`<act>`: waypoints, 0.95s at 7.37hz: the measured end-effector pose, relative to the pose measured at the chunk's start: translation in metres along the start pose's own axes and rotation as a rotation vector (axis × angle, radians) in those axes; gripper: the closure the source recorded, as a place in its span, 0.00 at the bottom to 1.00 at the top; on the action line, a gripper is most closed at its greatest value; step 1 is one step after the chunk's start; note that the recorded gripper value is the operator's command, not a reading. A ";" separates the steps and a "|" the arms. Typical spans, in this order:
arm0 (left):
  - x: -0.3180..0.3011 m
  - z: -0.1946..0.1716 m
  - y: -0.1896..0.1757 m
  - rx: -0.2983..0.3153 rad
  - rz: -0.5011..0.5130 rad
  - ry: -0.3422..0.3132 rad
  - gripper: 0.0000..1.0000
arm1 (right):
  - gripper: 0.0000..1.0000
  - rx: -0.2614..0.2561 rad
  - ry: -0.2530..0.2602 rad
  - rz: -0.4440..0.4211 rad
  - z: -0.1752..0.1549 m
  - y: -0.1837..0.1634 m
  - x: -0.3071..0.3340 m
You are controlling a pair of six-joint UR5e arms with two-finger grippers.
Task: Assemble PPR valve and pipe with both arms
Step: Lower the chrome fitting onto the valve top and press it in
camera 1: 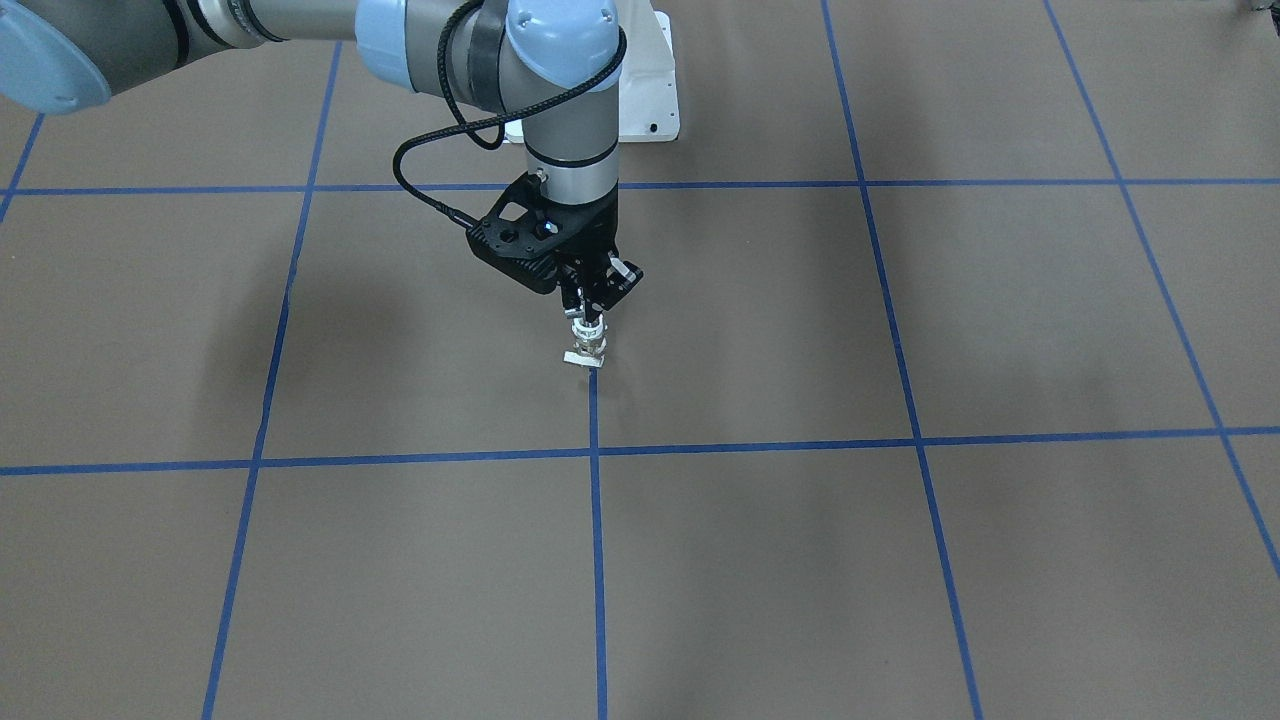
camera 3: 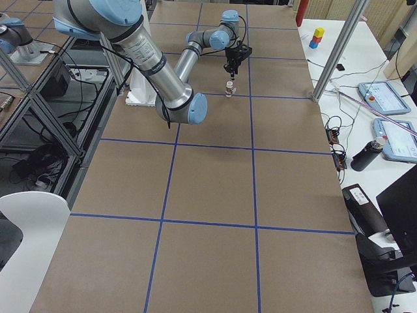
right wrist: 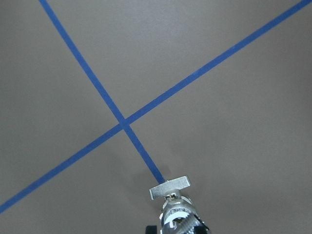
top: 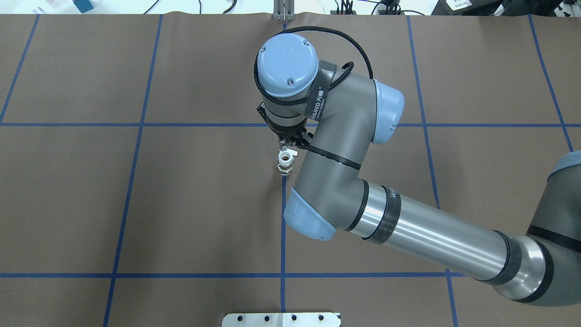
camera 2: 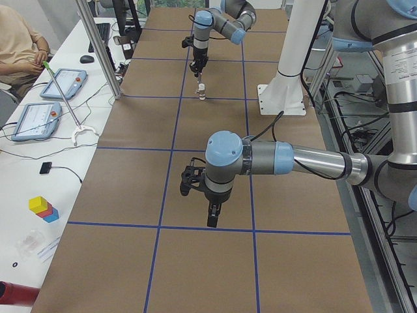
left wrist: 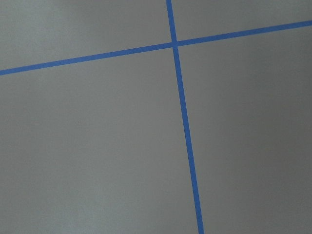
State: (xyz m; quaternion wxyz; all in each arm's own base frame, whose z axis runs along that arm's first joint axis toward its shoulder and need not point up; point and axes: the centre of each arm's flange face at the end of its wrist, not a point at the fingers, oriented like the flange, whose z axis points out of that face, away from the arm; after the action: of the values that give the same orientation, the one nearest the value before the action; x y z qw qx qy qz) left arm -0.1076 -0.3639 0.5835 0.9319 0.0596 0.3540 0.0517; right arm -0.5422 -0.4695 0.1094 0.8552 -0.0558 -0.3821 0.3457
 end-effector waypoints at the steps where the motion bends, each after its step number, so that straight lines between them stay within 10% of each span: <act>1: 0.000 0.000 0.000 0.000 0.000 0.000 0.00 | 1.00 0.005 -0.006 0.015 0.002 0.002 0.001; 7: -0.001 0.002 0.001 -0.004 -0.001 0.001 0.00 | 1.00 0.014 0.012 0.024 0.007 0.005 0.005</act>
State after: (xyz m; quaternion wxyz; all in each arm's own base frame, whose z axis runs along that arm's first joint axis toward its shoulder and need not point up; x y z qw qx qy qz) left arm -0.1071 -0.3634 0.5855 0.9319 0.0576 0.3543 0.0521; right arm -0.5472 -0.4643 0.1154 0.8536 -0.0565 -0.3738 0.3585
